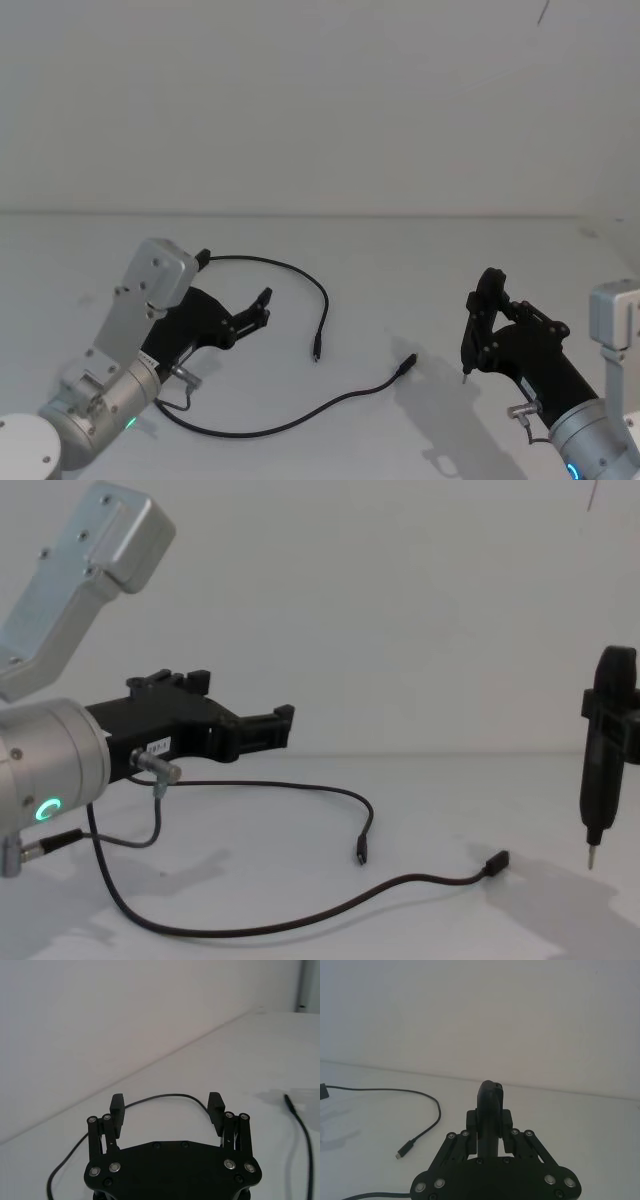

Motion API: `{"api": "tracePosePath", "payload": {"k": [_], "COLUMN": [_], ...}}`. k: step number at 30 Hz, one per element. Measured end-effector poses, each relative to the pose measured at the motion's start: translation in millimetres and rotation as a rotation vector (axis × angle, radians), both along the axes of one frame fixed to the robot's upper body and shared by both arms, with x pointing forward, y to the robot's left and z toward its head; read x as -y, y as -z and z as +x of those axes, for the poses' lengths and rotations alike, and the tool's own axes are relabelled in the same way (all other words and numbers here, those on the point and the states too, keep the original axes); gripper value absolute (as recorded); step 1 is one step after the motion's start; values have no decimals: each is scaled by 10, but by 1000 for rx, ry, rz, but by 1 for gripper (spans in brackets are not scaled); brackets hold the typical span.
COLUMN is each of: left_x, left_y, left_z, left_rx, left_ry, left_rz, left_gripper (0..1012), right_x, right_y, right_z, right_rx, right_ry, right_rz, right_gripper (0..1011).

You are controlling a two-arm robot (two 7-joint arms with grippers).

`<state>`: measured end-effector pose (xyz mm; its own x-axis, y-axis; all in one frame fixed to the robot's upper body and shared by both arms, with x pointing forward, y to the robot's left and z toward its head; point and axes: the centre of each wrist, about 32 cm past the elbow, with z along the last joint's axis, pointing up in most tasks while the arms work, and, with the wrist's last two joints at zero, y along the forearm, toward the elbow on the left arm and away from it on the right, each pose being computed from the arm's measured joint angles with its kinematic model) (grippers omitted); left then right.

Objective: Pick up the data cable with the one hand.

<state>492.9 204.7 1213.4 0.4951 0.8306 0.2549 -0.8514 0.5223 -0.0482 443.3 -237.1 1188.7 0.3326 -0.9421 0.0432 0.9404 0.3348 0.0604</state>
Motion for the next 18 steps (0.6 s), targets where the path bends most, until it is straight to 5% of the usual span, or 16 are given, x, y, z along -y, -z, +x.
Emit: {"api": "tracePosePath", "payload": {"k": [18], "left_x": [-119], "left_y": [-237], "left_z": [75], "left_rx": [-146], "left_ry": [249], "left_rz": [90], "left_gripper": [1001], "right_x": [0], "right_y": [0], "right_z": [0], "right_rx": [0], "right_ry": [0], "right_rz": [0], "right_gripper": [279]}}
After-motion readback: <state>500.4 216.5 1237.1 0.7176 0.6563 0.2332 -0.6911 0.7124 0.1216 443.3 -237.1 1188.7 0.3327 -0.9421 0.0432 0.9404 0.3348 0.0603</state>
